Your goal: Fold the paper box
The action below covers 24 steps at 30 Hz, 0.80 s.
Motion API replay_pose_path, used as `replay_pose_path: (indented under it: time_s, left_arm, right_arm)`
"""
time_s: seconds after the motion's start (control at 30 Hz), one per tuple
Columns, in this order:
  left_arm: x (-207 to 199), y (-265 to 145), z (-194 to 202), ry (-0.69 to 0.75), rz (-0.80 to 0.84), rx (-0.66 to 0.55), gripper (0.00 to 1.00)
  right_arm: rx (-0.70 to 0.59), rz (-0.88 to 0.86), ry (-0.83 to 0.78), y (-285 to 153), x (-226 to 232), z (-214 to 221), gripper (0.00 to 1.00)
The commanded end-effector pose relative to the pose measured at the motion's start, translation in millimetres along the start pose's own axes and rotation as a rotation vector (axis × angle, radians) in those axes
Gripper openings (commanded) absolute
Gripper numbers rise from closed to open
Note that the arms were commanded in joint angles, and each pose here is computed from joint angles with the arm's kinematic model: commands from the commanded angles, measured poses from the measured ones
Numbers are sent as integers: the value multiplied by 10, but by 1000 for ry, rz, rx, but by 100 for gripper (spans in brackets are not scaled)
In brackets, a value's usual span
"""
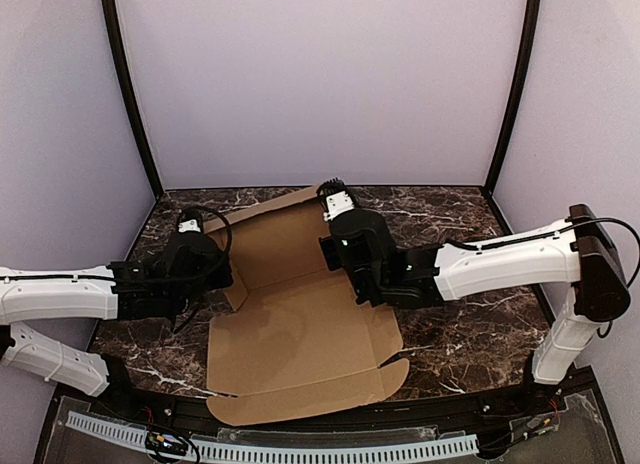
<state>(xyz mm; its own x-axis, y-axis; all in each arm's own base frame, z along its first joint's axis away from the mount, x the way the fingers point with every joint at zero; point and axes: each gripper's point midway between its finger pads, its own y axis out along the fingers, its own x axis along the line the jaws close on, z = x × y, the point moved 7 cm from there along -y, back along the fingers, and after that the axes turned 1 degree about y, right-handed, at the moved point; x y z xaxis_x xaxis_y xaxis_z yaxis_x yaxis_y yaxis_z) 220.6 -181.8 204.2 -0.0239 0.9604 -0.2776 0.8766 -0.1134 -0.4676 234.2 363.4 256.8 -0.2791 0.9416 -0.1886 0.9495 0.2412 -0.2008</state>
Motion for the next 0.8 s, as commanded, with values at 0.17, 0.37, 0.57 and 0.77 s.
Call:
replay_pose_path:
  time_s: [0.17, 0.37, 0.57, 0.77]
  left_arm:
    - [189, 118, 376, -24, -19, 25, 22]
    - [227, 100, 384, -66, 13, -19, 1]
    - [198, 55, 294, -66, 24, -40, 1]
    - [181, 56, 276, -72, 13, -27, 6]
  right_arm:
    - [-96, -159, 222, -252, 239, -432, 0]
    - [-106, -183, 238, -320, 257, -516, 0]
    - [-106, -180, 233, -315, 266, -487, 0]
    - [-101, -172, 215, -275, 315, -438, 0]
